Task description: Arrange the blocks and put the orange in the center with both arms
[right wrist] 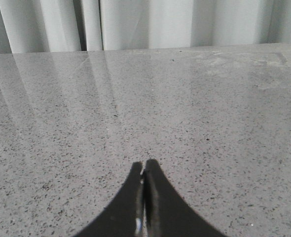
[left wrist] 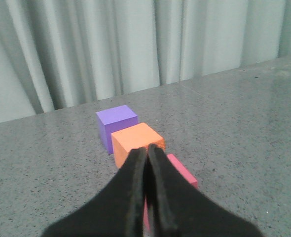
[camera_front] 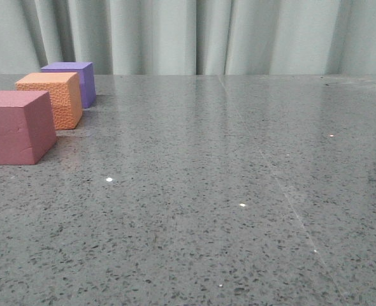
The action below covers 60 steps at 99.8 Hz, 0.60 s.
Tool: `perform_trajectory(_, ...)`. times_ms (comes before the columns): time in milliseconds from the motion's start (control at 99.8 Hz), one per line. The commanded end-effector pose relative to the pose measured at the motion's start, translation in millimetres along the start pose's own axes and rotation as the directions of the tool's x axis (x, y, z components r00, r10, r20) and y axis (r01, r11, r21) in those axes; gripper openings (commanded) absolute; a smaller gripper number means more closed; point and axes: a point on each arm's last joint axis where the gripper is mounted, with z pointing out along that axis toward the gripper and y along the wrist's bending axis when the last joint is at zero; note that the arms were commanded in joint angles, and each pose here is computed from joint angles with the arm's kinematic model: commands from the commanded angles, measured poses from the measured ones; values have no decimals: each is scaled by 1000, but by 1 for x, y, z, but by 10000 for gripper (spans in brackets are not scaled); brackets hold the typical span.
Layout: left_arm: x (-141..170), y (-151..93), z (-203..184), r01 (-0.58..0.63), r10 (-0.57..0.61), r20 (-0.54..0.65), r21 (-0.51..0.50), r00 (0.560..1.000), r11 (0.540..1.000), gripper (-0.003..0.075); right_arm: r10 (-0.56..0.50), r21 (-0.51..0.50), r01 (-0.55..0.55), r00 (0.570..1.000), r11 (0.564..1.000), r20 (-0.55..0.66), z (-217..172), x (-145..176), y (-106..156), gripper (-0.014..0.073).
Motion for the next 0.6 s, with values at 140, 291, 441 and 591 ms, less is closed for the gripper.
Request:
perform_trajectory(140, 25, 2, -2, -1, 14, 128, -100, 992, 995, -19, -8, -4, 9, 992, 1000, 124, -3, -14, 1, -67)
perform_trajectory(291, 50, 7, -6, 25, 4, 127, -228, 992, 973, -19, -8, -4, 9, 992, 1000, 124, -3, -14, 1, -67)
perform_trajectory(441, 64, 10, -14, 33, 19, 156, -324, 988, 945, -19, -8, -4, 9, 992, 1000, 124, -3, -14, 1, -67)
perform_trajectory(591, 73, 9, -19, 37, 31, 181, -363, 983, 931, -19, -8, -4, 9, 992, 1000, 124, -3, -14, 1, -67)
